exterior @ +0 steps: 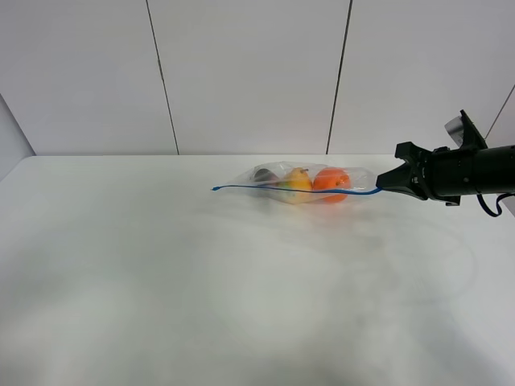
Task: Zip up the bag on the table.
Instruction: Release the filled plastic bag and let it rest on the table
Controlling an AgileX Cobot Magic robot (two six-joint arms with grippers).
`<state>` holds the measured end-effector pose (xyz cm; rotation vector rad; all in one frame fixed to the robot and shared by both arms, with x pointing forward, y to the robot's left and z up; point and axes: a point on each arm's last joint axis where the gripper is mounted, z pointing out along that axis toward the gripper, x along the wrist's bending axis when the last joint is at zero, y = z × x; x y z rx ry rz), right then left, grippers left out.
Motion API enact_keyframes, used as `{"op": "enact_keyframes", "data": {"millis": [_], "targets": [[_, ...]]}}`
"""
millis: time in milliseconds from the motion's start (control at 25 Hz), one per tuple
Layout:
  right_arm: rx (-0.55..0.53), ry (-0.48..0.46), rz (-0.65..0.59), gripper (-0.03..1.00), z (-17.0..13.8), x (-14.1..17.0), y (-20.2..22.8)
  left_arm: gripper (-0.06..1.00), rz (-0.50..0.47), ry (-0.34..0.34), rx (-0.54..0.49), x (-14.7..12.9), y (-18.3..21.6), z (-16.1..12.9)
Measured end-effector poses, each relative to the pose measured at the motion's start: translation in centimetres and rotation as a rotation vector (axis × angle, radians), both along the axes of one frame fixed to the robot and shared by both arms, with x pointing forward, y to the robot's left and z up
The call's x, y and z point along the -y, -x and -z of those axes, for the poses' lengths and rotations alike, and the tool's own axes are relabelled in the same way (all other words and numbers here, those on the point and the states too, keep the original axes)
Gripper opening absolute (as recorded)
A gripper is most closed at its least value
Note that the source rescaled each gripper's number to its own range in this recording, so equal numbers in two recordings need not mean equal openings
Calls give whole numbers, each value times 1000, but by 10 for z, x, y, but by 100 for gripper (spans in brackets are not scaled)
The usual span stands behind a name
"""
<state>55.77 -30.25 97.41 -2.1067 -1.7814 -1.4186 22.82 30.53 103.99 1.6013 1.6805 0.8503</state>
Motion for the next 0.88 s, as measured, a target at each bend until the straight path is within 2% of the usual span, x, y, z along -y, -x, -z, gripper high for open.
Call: {"op": "enact_keyframes", "data": {"millis": [240,360,480,720,800,880], "targets": [[-2,11,-10,1,1,0,1,75,0,0,0,0,0,0],[-2,11,-10,5,1,0,1,75,0,0,0,0,0,0],[-3,13,-11,20,1,0,1,75,0,0,0,0,0,0],[-3,13,-11,70,1,0,1,75,0,0,0,0,0,0],[-3,13,-11,78,1,0,1,75,0,0,0,0,0,0],[-3,14,-11,81,1,0,1,75,0,0,0,0,0,0]]}}
